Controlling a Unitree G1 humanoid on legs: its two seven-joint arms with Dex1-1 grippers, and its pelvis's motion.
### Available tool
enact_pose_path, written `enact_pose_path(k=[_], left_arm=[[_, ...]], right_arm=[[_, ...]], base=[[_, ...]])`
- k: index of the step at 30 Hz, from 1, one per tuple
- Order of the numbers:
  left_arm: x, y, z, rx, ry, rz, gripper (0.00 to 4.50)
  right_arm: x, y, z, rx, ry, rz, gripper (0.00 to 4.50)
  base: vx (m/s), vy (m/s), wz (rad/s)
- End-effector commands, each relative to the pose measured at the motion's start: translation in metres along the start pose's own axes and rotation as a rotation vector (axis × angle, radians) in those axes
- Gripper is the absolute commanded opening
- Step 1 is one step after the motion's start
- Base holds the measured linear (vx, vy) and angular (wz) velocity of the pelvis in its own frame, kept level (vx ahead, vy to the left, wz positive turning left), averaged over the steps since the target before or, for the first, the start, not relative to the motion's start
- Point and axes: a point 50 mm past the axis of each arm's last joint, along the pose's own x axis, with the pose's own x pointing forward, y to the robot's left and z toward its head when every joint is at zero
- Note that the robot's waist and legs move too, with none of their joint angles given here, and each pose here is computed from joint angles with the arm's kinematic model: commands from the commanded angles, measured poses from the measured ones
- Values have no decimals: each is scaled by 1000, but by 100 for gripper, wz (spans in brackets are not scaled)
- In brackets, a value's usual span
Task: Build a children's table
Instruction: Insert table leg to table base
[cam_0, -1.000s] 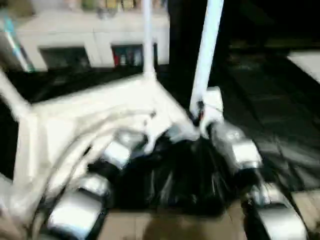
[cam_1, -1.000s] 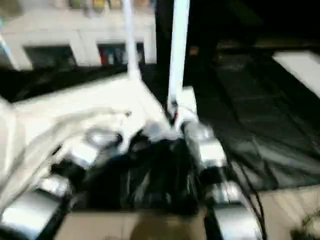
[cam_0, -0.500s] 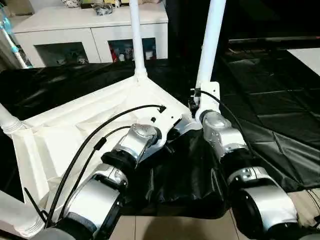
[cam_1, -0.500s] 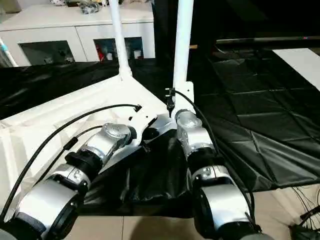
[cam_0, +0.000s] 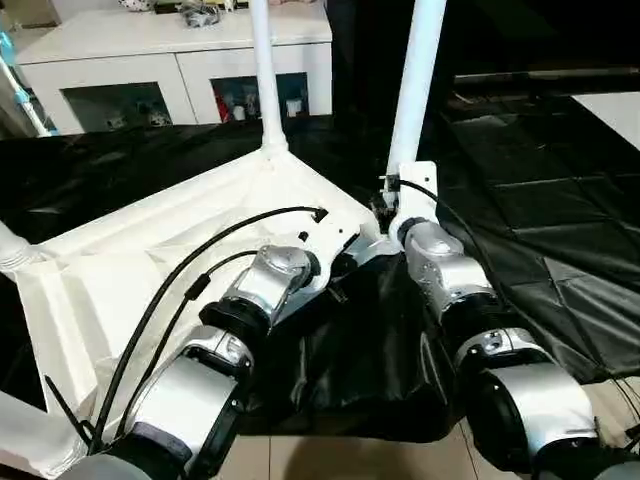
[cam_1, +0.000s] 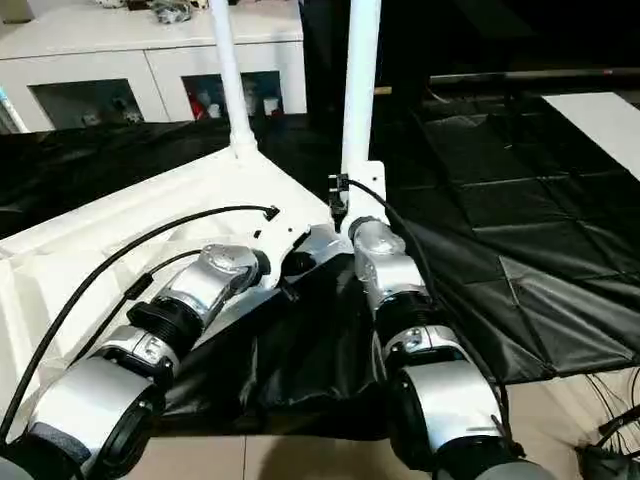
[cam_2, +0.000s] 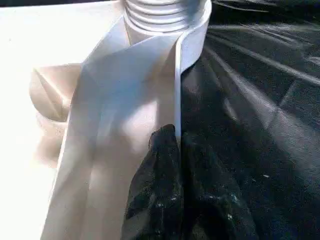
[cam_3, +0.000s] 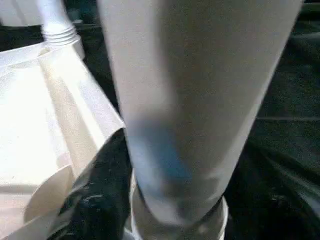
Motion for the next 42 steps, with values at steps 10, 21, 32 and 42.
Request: enact_pose_path(k=[10,21,32,42], left_arm=[[-8,5,4,110,-53,-66,0],[-17,12,-5,155,-37,-128,0],[-23,15,-12,170,-20,-148,0],[-24,14,-11,175,-22,-156,0]], right_arm=[[-18,-2,-3,-113,-34,288,379],[-42,-26,-10,-174,-1,383,448],[-49,-28,-15,-108,-10,387,421],[-48,-33,-13,-105,-17,357,349]], base=[[0,0,0],[0,0,0],[0,0,0],[0,0,0]])
